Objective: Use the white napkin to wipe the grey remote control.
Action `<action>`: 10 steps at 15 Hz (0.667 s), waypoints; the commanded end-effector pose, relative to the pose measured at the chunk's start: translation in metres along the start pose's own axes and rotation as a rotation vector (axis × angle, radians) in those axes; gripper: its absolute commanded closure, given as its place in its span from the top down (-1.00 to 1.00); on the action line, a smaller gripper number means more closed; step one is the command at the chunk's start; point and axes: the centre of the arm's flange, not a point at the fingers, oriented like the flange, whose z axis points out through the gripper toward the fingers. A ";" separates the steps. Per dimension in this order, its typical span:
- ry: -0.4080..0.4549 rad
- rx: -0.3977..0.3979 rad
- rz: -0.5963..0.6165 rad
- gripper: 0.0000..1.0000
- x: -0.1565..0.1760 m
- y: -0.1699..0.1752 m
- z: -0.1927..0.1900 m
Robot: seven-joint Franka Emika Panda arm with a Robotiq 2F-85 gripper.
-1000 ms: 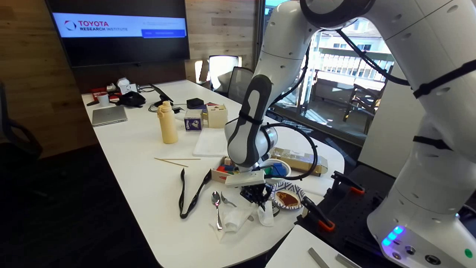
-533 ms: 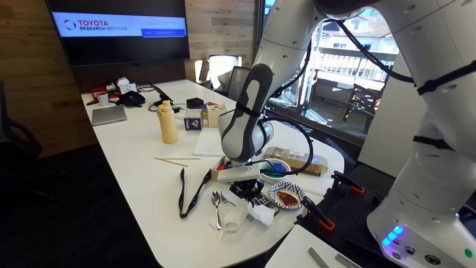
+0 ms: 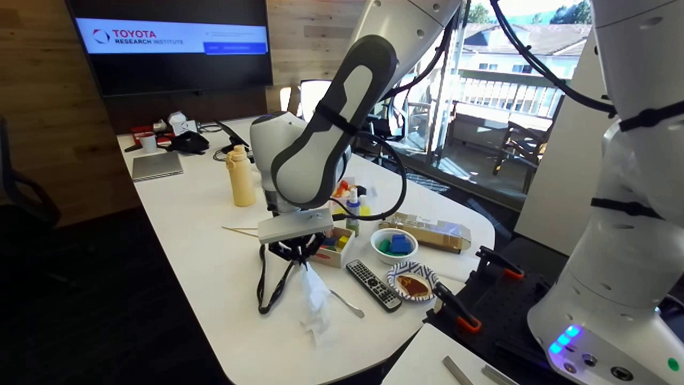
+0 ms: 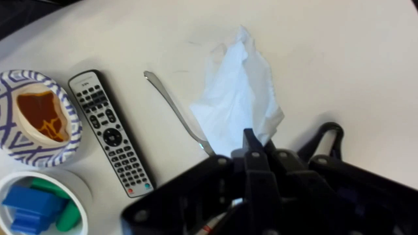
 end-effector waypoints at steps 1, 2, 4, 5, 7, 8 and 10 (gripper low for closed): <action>0.001 0.041 -0.099 -0.99 0.014 -0.030 0.001; -0.005 0.046 -0.116 -0.99 0.018 -0.036 0.010; -0.027 0.065 -0.146 -0.99 0.026 -0.045 0.035; -0.046 0.072 -0.159 -0.99 0.029 -0.048 0.048; -0.098 0.098 -0.187 -0.99 0.034 -0.055 0.078; -0.125 0.117 -0.204 -0.99 0.035 -0.059 0.090; -0.174 0.178 -0.251 -0.99 0.036 -0.067 0.111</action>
